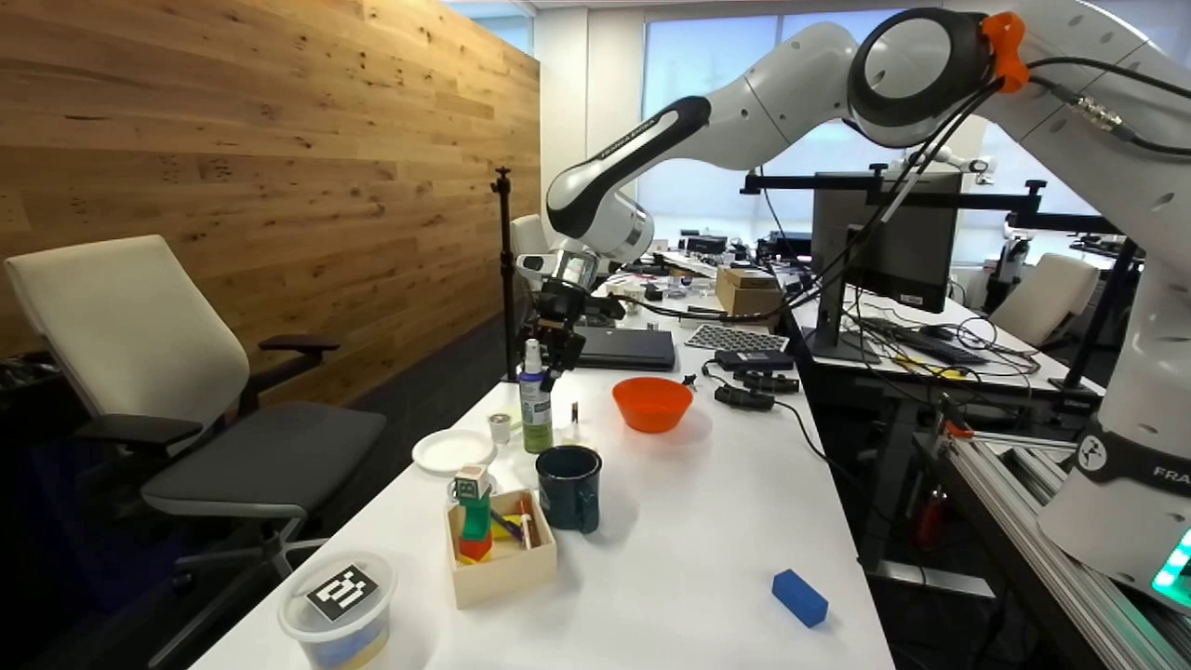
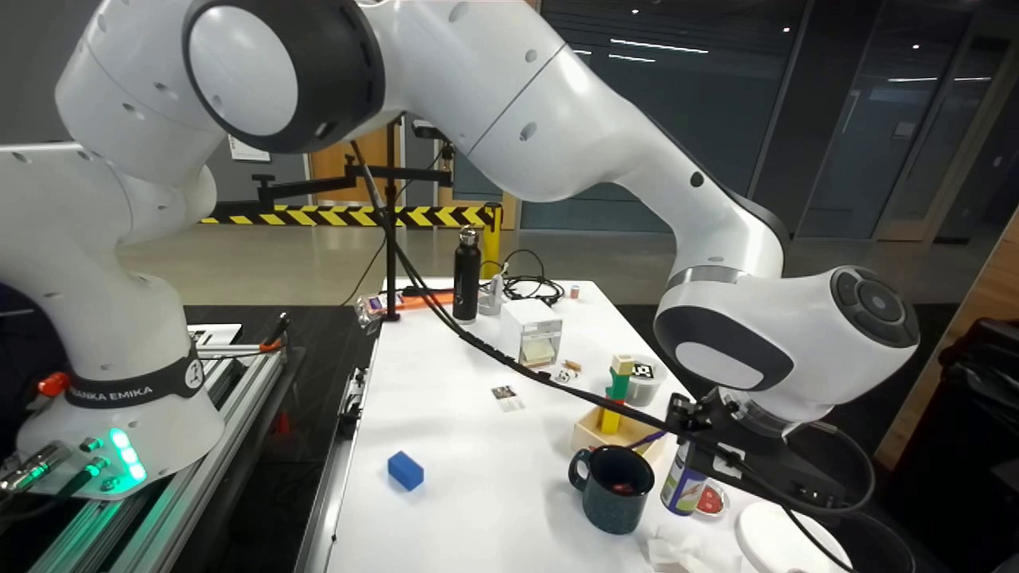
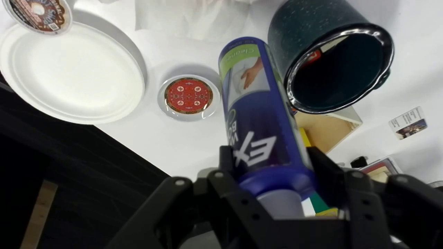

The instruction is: Remove the blue bottle from the box and place it on the right side of the table.

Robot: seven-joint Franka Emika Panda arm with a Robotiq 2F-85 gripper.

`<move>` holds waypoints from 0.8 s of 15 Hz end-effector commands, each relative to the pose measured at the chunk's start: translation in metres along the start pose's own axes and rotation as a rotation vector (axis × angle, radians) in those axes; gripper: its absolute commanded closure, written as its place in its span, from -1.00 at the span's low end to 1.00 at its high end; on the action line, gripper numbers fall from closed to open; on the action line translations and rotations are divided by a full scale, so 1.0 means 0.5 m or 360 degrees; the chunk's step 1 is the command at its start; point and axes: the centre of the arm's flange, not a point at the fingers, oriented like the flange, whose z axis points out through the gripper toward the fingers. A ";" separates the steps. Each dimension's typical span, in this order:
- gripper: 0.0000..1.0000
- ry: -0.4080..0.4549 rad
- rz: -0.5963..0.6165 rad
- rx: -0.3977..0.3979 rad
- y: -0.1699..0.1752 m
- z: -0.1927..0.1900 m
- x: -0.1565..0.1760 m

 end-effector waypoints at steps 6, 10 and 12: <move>0.39 0.0079 0.0212 -0.0030 -0.069 -0.023 -0.067; 0.39 0.0088 0.0304 -0.0020 -0.087 -0.022 -0.109; 0.39 0.0091 0.0339 -0.0012 -0.094 -0.017 -0.124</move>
